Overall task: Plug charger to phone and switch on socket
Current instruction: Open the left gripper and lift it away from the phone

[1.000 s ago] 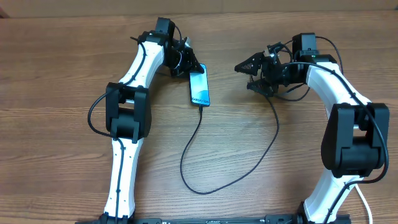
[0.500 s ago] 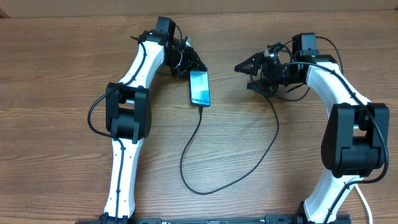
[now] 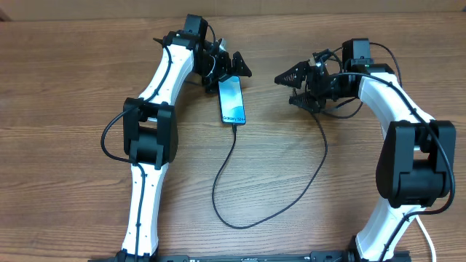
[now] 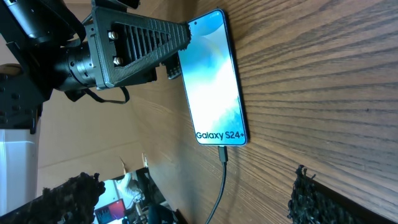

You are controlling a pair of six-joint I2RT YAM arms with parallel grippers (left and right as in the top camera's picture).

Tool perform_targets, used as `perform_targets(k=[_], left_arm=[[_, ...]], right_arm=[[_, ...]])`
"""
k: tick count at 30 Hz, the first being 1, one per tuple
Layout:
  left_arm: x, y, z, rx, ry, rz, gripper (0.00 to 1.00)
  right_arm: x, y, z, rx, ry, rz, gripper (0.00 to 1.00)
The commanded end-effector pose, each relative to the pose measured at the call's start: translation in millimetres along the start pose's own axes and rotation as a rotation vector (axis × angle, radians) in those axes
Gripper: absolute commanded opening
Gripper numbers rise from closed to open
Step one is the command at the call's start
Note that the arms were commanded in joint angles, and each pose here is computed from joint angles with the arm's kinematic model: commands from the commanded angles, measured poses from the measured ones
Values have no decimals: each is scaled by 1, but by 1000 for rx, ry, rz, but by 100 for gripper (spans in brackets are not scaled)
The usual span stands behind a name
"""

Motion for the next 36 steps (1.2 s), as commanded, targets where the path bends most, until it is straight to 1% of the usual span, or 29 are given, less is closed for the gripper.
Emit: perform_targets(k=[1, 8, 18, 22, 32, 36], left_arm=[[40, 12, -7, -42, -83, -158, 100], [43, 11, -5, -42, -150, -170, 100], [71, 4, -2, -84, -223, -332, 100], [77, 2, -1, -91, -230, -367, 100], [78, 2, 0, -85, -229, -371, 100], [75, -4, 3, -71, -185, -382, 99]], right_arm=[[6, -2, -3, -8, -26, -14, 100], [6, -2, -3, -8, -26, -14, 100], [6, -2, -3, -8, -26, -14, 100], [6, -2, -3, -8, -26, -14, 100], [6, -1, -3, -5, -27, -15, 100], [6, -1, -3, -5, -27, -15, 100]])
Point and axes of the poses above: each gripper's point midway between its finger pads, its own y axis out along the fingers, its own x axis along the line the jaws close on, z = x × y, the point moved 2 cm from there along -y, back along the fingers, and after that the axes turned 14 degrees about -y, right-handed, at the moved point
